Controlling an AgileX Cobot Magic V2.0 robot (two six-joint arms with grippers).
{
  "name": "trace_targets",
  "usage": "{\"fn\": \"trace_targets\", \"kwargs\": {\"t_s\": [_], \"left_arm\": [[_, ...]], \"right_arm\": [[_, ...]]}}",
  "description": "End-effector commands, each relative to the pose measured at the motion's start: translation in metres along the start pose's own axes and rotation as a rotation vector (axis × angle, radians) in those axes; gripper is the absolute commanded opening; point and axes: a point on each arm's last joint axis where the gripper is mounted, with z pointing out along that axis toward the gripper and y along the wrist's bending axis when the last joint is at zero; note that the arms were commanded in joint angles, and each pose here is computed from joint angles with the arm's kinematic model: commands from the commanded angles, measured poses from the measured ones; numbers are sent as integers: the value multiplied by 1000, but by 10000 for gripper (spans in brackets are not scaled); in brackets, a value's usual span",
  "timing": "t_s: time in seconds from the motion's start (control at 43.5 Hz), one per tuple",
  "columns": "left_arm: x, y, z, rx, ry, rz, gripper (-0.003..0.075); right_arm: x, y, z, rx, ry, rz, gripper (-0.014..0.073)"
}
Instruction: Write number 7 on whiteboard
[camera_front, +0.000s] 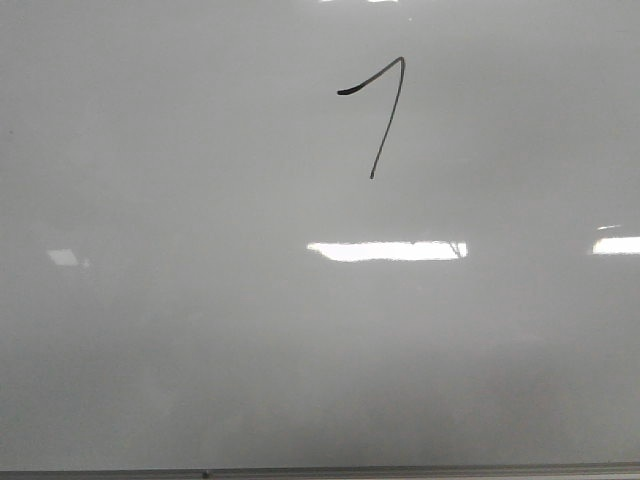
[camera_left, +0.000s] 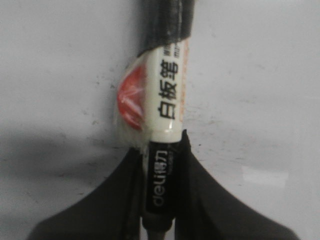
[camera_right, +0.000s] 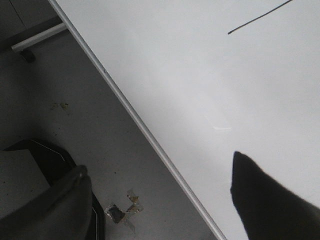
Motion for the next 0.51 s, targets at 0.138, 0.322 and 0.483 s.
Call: {"fn": "trace_targets", "kwargs": {"t_s": [0.138, 0.322, 0.483], "left_arm": [[-10, -1, 6, -7, -43, 12, 34], [-11, -1, 12, -5, -30, 12, 156], [-18, -3, 12, 2, -39, 11, 234]], "right_arm": [[-11, -3, -9, 34, -87, 11, 592], [-11, -3, -9, 33, -88, 12, 592], [-11, -3, -9, 33, -87, 12, 592]]}}
